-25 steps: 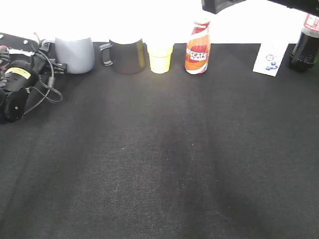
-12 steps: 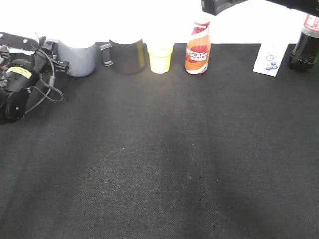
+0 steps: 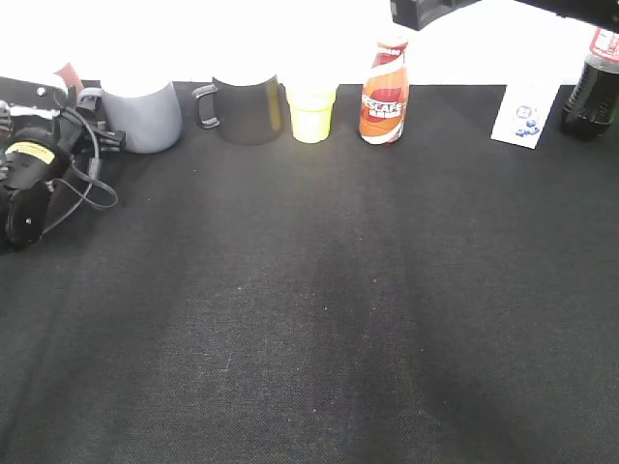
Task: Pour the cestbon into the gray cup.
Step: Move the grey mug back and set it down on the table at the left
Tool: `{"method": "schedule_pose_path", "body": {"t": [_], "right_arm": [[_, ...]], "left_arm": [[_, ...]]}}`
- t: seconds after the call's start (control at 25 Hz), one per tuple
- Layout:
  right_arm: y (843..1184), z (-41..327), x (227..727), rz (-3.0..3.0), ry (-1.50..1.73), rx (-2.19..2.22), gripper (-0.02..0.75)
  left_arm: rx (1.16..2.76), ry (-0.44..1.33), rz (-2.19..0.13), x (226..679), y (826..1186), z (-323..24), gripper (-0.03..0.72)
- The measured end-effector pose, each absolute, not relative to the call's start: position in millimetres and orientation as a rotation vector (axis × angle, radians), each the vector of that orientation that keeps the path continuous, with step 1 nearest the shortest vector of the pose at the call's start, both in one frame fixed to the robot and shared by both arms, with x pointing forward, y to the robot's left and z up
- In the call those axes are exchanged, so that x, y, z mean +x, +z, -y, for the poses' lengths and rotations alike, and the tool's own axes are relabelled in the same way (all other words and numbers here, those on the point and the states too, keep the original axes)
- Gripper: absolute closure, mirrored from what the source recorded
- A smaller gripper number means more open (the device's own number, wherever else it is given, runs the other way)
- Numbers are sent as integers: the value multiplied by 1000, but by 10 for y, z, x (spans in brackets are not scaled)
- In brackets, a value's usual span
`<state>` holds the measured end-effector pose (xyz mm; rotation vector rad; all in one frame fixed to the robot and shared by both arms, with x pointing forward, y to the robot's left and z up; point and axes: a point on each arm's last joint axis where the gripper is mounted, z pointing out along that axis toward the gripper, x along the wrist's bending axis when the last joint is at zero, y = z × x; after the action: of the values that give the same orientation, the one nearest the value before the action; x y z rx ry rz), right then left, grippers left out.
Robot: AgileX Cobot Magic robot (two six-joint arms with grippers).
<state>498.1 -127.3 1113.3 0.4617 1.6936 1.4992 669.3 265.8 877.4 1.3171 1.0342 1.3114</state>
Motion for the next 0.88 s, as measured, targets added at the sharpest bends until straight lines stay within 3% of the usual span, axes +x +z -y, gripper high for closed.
{"method": "schedule_pose_path", "body": {"t": [0.68, 0.88], "right_arm": [[11133, 1273, 4981, -1694, 1499, 461, 254], [11133, 1273, 4981, -1694, 1499, 460, 254]], "left_arm": [[1364, 1283, -1072, 6597, 8884, -2666, 431], [1385, 1268, -1097, 6597, 8862, -2677, 304]]}}
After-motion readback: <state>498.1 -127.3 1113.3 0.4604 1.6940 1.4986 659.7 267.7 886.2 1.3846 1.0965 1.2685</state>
